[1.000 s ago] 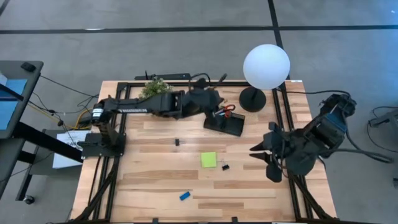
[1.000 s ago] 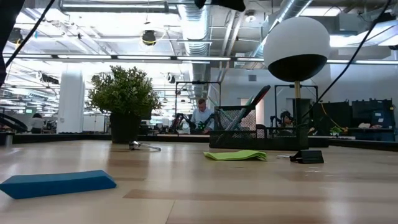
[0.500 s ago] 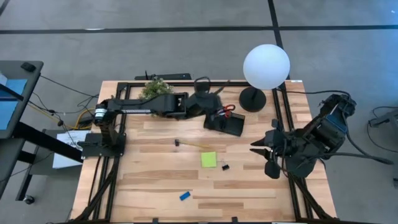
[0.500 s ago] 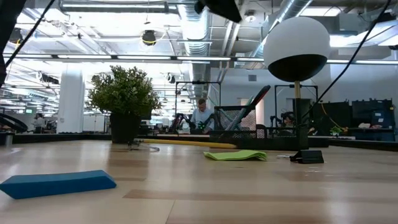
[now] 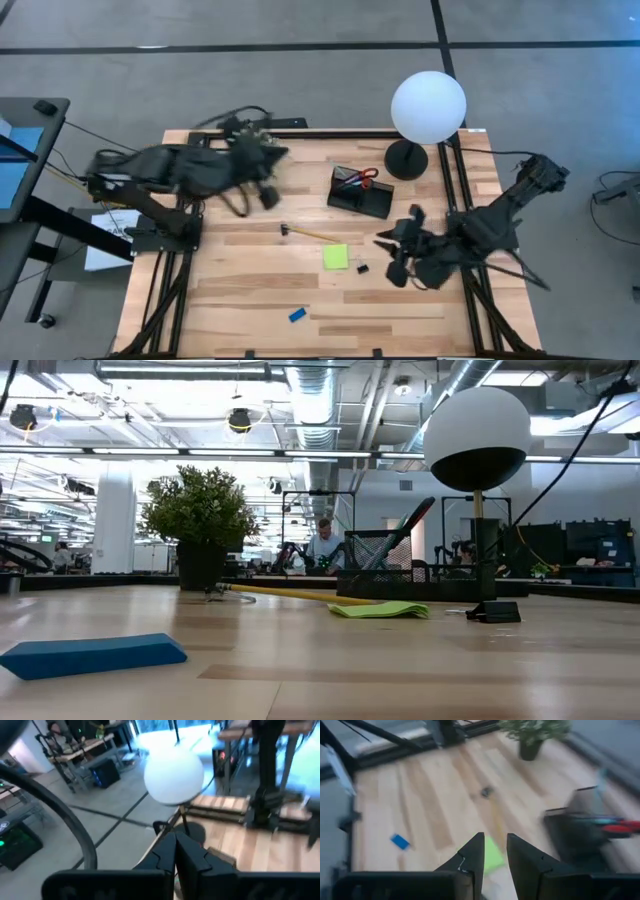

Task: Pick and place office supplies into organizer
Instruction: Put the yellow pencil into the black desk organizer

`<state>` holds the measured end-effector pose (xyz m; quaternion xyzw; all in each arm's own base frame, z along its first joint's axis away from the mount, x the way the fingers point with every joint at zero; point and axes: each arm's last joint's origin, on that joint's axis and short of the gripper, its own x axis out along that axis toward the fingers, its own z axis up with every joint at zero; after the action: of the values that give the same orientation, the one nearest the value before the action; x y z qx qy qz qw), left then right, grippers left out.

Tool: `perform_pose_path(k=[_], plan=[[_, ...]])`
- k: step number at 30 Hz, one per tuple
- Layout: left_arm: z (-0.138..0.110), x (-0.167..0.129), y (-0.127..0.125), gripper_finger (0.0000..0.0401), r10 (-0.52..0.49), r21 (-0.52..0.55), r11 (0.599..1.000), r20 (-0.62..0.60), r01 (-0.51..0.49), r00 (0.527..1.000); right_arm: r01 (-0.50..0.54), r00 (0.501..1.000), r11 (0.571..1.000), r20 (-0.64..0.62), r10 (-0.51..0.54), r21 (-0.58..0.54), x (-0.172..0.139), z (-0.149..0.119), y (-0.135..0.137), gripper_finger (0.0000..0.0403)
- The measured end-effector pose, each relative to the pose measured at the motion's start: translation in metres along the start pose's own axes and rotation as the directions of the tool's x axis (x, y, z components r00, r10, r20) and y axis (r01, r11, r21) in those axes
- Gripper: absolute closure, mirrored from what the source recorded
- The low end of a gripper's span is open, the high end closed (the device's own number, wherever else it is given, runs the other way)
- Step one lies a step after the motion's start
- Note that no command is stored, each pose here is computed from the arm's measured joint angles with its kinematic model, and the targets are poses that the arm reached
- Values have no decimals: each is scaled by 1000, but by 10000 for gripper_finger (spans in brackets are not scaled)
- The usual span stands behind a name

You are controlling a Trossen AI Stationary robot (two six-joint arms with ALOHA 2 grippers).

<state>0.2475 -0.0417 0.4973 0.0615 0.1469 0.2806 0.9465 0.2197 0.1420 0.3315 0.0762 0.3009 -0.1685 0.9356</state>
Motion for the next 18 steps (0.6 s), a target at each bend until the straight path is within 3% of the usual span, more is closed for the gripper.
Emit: perform_pose_path(k=[5, 10, 12, 18], plan=[[8, -44, 28, 401, -55, -59, 996, 90, 61, 994, -190, 977, 981, 108, 186, 30, 43, -12, -3, 327], [9, -71, 46, 401, -106, -92, 989, 146, 120, 984, -378, 876, 923, 293, 383, -75, 86, -31, -12, 327], [9, -78, 49, 401, -123, -86, 987, 157, 138, 980, -361, 862, 929, 349, 368, -88, 104, -44, -19, 327], [9, -88, 56, 401, -155, -54, 985, 176, 167, 972, -245, 921, 969, 325, 217, 45, 154, -67, -41, 327]])
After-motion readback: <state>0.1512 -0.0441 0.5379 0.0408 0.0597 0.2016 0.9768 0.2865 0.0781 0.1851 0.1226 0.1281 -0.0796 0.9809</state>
